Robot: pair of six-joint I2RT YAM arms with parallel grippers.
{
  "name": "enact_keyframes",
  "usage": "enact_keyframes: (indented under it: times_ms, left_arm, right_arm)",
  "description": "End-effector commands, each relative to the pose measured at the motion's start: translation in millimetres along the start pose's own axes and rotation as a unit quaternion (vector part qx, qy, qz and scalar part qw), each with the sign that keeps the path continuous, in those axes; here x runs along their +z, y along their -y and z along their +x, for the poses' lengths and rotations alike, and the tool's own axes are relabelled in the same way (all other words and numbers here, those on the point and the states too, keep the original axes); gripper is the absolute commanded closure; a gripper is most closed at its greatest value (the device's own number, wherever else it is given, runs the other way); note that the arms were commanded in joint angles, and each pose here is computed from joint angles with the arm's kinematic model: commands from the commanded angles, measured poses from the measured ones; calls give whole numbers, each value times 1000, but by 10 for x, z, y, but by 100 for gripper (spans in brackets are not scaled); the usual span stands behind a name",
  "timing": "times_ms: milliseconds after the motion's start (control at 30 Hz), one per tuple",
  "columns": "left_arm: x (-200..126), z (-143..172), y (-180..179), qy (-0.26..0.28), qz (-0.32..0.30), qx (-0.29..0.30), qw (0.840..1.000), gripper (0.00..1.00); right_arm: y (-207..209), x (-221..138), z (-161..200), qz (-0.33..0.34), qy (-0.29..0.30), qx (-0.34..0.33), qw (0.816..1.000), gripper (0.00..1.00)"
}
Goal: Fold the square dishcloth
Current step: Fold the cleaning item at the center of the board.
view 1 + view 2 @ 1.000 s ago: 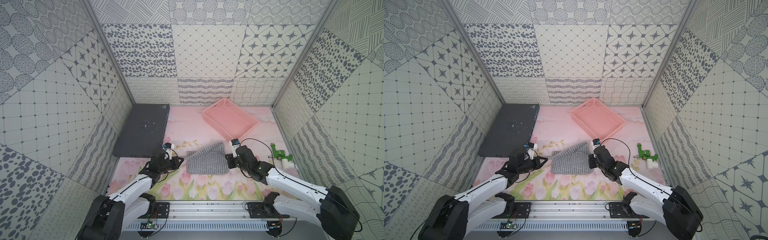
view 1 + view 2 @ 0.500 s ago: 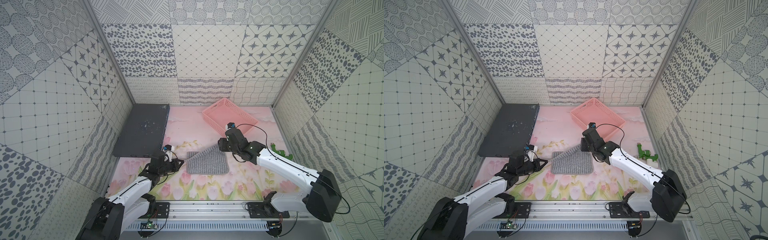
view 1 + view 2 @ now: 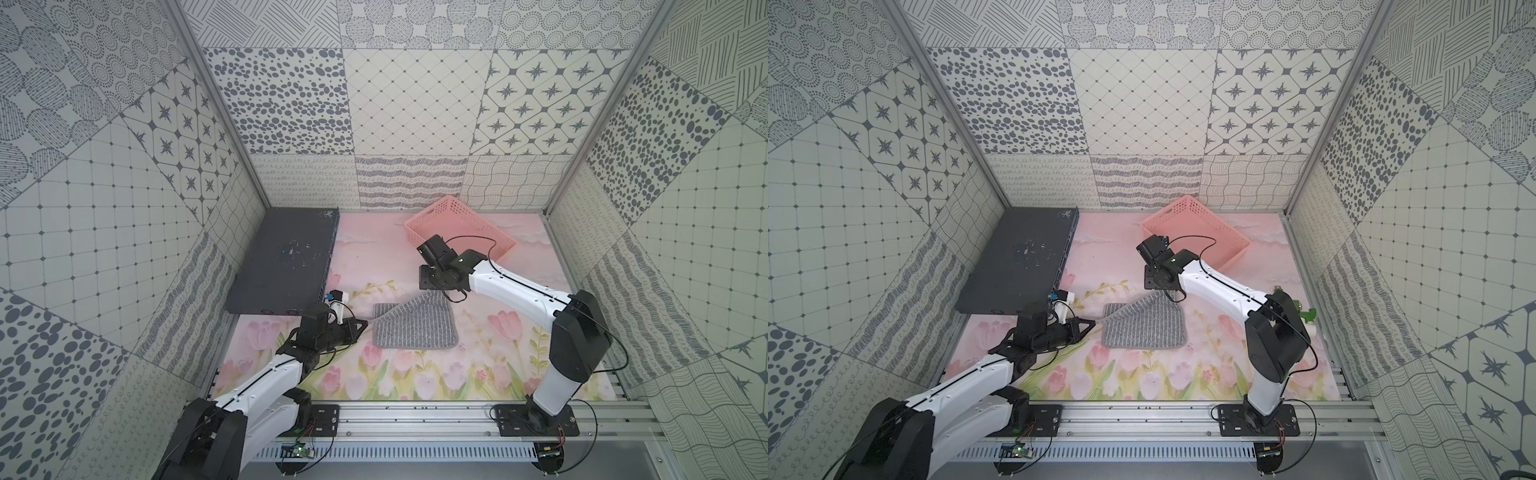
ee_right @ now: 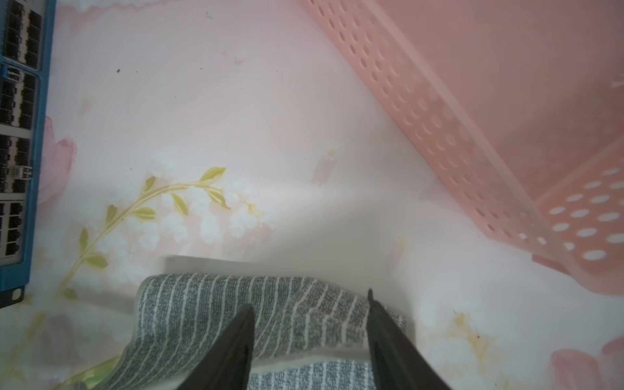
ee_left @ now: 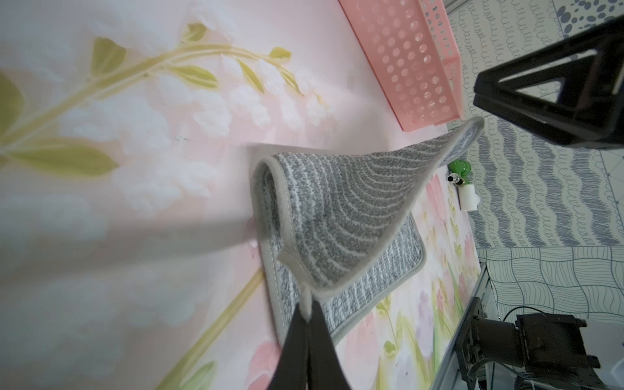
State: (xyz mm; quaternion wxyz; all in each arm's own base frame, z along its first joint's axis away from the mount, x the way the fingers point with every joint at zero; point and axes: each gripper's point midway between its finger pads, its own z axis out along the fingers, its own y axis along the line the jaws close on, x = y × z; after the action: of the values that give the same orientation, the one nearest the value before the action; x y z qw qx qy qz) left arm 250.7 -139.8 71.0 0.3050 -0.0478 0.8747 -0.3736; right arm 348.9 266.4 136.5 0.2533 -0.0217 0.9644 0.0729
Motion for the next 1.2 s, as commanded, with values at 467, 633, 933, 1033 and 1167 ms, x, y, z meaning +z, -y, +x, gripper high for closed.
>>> enact_keyframes:
  times_ms: [467,633,933,1033,1167]
  left_arm:
    - [-18,-43,98,4,18,3,1000,100]
    - [-24,-14,66,1,12,-9,1000,76]
    - [-114,-12,61,11,-2,-42,999,48]
    - [-185,-31,49,14,-20,-58,998,48]
    - [-286,24,-77,-2,-79,-101,992,47]
  right_arm:
    - [222,39,649,32,-78,-20,996,48]
    - [319,29,924,43,-97,-22,994,48]
    - [440,-25,1130,60,-99,-13,993,48]
    - [469,-160,1085,53,-78,9,995,48]
    - [563,-299,1122,53,-57,67,995,47]
